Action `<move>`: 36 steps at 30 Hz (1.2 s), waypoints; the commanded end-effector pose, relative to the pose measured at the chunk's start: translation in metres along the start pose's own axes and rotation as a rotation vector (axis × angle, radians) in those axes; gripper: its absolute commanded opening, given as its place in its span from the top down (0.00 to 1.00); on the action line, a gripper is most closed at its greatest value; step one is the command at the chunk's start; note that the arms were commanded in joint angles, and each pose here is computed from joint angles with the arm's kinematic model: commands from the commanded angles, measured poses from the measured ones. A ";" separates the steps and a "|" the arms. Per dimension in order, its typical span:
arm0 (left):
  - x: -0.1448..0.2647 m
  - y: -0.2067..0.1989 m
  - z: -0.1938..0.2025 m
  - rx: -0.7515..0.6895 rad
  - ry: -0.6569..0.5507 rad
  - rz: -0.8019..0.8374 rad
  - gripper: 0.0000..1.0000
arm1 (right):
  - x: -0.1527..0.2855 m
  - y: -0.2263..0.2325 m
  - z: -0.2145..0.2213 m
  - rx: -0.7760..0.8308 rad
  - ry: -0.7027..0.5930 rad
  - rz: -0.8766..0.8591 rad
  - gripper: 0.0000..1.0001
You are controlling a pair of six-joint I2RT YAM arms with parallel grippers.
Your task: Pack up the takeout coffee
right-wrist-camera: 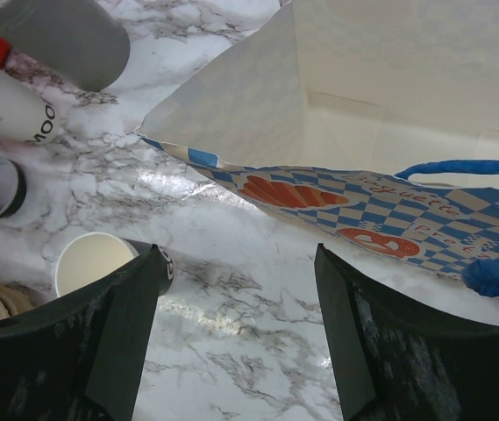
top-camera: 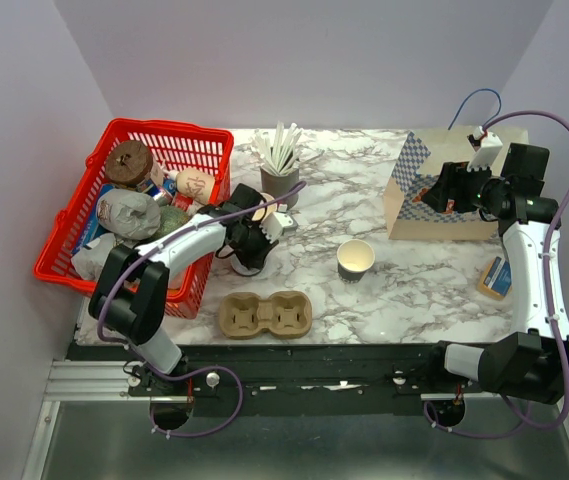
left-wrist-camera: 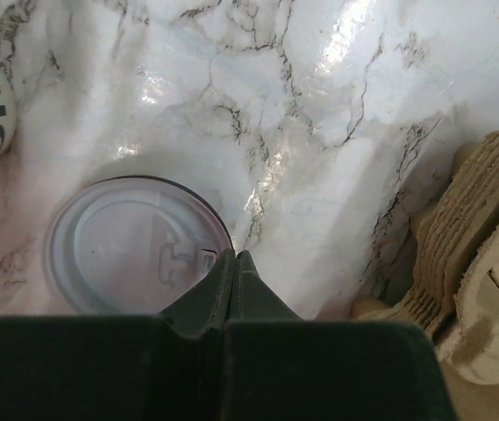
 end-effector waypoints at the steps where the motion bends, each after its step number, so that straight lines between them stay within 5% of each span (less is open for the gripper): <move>1: 0.025 -0.005 -0.012 -0.035 -0.031 -0.036 1.00 | -0.001 -0.001 -0.004 0.004 -0.021 -0.012 0.21; 6: 0.031 -0.006 -0.012 -0.037 -0.026 -0.060 1.00 | -0.002 -0.002 -0.005 0.003 -0.022 -0.018 0.21; 9: 0.024 -0.001 -0.010 -0.011 -0.001 -0.079 0.76 | -0.003 -0.002 -0.005 -0.001 -0.020 -0.022 0.21; 14: 0.010 0.001 -0.004 -0.005 0.060 -0.038 0.66 | -0.003 -0.003 -0.007 0.004 -0.022 -0.020 0.21; 23: -0.004 0.001 -0.003 0.007 0.086 0.018 0.68 | -0.003 -0.002 -0.002 0.002 -0.011 -0.013 0.21; 36: -0.006 0.002 -0.003 0.014 0.090 0.024 0.95 | -0.004 -0.004 -0.001 0.002 -0.006 -0.008 0.20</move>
Point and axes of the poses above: each gripper's point midway between its finger pads, its own x axis back along the fingers, its own y axis along the line the jaws close on, z = x × y, the point moved 8 cm from there along x, back along the fingers, and after that the axes turned 7 degrees about x, right-handed, at the moved point
